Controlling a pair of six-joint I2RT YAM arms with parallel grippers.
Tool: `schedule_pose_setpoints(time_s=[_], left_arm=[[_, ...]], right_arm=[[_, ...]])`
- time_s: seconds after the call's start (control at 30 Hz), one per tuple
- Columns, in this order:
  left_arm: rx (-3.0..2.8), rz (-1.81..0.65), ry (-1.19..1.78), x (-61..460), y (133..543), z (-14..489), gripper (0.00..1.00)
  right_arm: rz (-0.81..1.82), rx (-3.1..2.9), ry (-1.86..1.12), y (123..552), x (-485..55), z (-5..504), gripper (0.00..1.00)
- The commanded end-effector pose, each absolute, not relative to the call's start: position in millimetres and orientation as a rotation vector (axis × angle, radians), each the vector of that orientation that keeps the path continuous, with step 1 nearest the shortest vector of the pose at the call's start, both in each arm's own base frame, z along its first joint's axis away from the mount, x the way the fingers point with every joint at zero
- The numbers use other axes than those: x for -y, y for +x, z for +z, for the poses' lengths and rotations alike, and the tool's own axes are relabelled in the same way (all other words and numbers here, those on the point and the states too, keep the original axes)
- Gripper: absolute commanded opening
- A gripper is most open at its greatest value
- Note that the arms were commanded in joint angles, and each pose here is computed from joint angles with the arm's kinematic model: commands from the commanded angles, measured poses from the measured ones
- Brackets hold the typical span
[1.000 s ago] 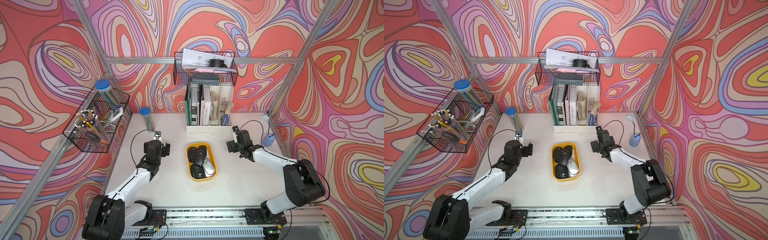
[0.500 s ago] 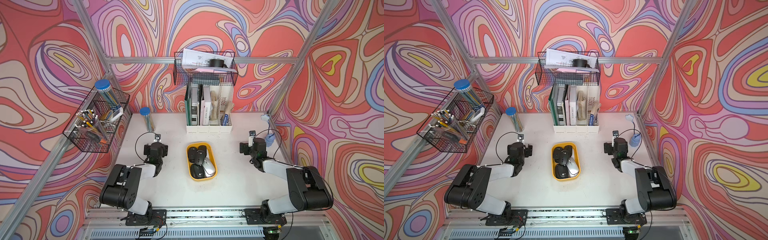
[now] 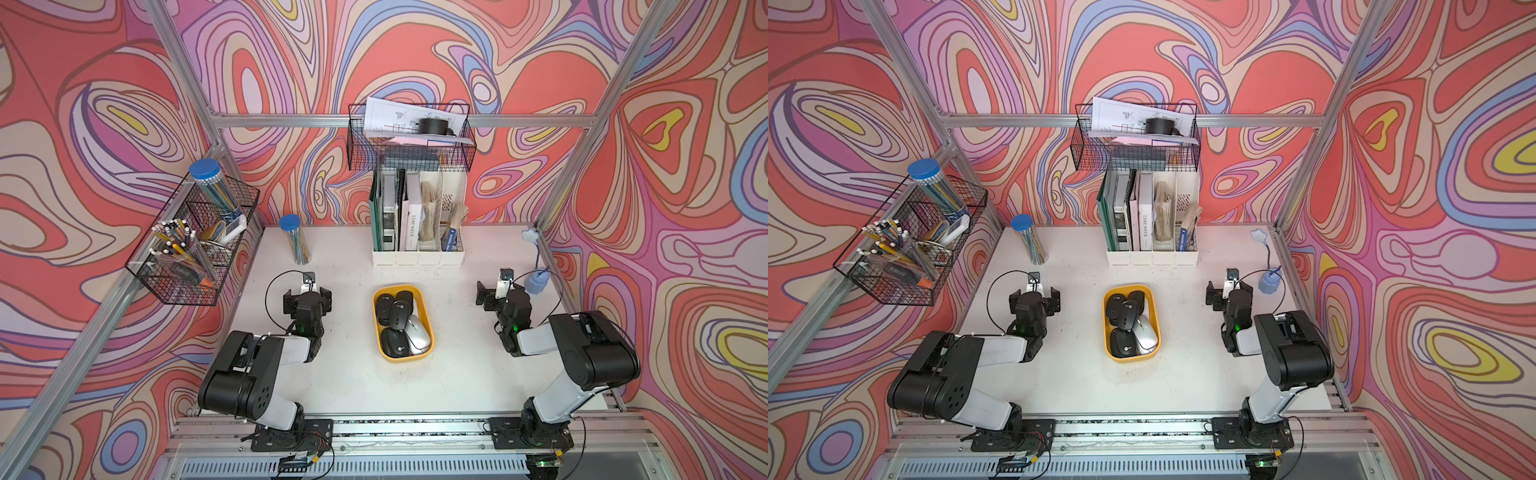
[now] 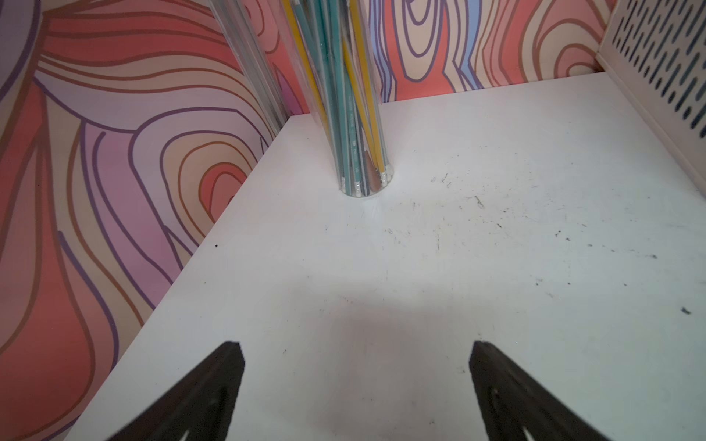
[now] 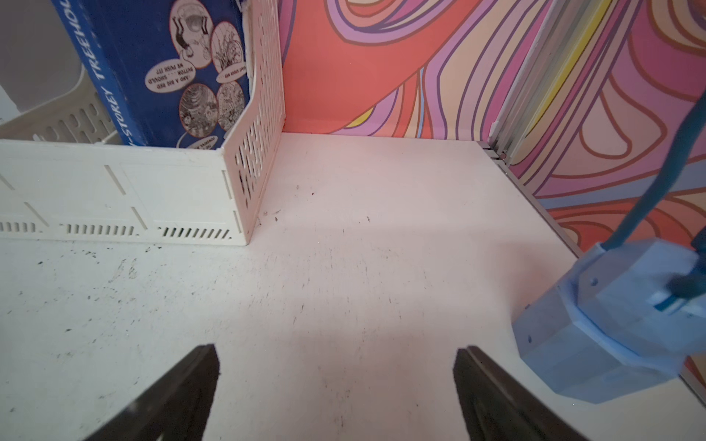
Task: Put the mouse in the storage box
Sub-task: Reset both arms
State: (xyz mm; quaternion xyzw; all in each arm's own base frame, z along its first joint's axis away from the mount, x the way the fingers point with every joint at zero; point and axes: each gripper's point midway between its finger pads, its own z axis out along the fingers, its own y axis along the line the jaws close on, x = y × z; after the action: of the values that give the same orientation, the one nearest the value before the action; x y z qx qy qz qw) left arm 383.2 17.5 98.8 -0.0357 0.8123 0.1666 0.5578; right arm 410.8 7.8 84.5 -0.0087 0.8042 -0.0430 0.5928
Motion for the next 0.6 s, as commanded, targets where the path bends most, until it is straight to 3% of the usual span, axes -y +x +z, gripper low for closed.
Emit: schedule_pose_setpoints(time_s=[0.0,0.57], left_arm=[[-1.904,0.285,-0.043,-10,388,104,0.98],[-1.936,0.195,-0.052,-14,390,89,0.98]], right_arm=[[-0.058,-1.825,0.017,426,-1,99,0.98],[-0.071,-1.839,0.048,427,4,97,0.98]])
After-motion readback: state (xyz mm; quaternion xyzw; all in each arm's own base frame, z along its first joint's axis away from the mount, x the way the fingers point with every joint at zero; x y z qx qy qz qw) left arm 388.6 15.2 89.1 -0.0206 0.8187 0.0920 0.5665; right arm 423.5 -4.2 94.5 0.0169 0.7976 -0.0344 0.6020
